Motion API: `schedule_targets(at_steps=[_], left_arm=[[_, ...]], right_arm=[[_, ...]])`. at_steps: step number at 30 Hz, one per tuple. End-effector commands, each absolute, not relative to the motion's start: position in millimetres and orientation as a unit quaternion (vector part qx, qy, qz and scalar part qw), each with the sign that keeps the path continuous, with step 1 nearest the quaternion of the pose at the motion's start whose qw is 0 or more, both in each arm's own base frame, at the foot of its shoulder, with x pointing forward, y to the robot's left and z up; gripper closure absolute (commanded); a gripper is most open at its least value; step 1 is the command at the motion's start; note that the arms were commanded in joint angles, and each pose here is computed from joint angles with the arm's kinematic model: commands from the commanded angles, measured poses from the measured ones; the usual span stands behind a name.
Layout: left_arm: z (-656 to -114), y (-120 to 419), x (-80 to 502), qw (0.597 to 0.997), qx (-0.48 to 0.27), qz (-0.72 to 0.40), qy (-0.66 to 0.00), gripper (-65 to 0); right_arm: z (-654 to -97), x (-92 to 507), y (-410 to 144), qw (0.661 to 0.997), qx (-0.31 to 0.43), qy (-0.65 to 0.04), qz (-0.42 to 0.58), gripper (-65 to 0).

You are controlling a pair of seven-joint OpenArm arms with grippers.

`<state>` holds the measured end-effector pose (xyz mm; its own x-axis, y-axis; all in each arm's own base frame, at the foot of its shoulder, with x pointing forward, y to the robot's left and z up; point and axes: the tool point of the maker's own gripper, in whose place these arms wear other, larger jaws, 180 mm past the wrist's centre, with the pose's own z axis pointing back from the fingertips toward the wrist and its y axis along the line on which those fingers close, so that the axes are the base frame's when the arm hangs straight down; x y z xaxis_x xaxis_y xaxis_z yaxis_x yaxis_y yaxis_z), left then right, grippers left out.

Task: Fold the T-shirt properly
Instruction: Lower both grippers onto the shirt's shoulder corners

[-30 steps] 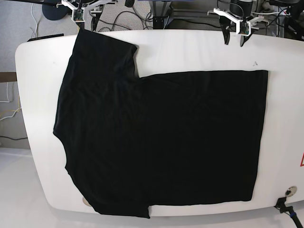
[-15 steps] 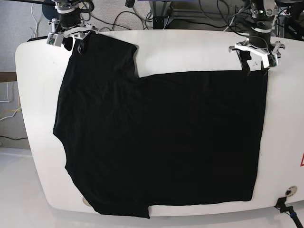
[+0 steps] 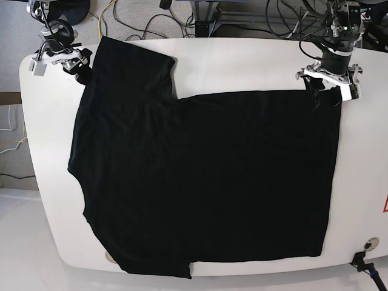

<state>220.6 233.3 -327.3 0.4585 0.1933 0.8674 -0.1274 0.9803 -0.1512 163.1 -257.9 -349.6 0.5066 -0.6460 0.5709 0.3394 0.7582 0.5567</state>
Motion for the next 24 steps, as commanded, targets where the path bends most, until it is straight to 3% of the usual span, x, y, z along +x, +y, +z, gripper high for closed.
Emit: schedule_targets(at_steps=[1, 24], left_arm=[[-317.2, 234.4, 224.7, 0.843, -0.031, 0.089, -0.529, -34.9], [-313.6, 240.2, 227.8, 0.845, -0.022, 0.069, -0.529, -34.8]], right_arm=[[-351.3, 159.6, -259.7, 0.844, 0.203, -0.396, -0.299, -37.6], [-398.8, 123.0, -235.2, 0.860, 0.220, -0.308, -0.342, -37.2]])
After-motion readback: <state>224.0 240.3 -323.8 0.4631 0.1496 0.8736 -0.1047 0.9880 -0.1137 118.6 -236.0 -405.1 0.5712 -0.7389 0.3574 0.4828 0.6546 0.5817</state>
